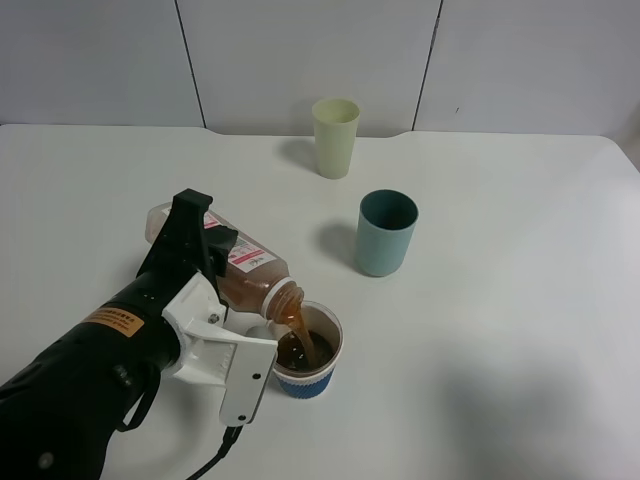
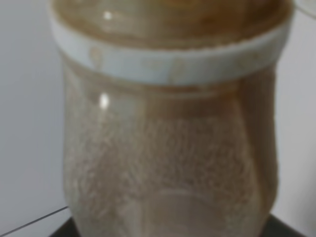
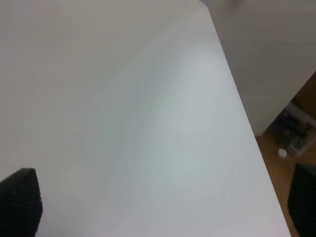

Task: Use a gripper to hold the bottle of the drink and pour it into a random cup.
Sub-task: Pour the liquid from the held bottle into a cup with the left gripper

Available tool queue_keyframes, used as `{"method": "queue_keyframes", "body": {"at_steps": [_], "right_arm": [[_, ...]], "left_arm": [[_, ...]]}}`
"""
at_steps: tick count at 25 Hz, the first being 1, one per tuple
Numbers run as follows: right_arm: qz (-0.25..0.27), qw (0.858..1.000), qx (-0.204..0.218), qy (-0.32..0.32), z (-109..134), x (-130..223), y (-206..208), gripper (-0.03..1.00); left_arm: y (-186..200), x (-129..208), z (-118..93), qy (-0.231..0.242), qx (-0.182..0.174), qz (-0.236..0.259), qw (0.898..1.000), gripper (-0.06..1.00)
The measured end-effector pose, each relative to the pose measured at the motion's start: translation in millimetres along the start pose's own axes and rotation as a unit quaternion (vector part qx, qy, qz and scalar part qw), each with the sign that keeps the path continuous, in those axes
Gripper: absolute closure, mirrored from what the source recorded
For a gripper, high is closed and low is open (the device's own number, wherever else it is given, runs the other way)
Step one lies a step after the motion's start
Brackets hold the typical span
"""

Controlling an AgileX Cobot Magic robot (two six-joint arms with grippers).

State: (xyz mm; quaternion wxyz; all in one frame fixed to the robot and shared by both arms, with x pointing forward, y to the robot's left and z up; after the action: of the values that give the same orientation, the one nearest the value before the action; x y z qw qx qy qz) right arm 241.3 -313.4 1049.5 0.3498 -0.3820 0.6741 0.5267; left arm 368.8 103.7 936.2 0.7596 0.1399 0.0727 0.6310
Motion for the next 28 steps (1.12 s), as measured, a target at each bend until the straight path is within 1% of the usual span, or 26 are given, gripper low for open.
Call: {"method": "queue_keyframes", "body": {"at_steps": [22,28], "right_arm": [[0.000,1.000,0.000,0.000,0.0,0.0,0.0,-0.02],[0.000,1.000,0.000,0.000,0.0,0.0,0.0,-0.02]], "left_arm": [[0.0,0.2,0.3,0.000,-0.002,0.001,1.000,0.63],[0.0,0.5,1.0,-0.019,-0.005,0.003,1.000,0.63]]}}
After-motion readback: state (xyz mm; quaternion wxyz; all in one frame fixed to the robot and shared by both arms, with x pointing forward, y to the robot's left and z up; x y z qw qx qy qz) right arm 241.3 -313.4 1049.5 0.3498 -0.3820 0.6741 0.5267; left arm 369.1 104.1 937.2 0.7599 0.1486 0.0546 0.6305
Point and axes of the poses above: a point on each arm's last joint axis where the gripper is mounted, y pointing back along that axis away from the gripper, z along the wrist's bending axis when the last joint is at zero, x = y × z, the point moved 1 cm from there along -y, pointing out along that axis toward the gripper, and after that the axes turned 7 degrees about y, right-handed, at the moved point
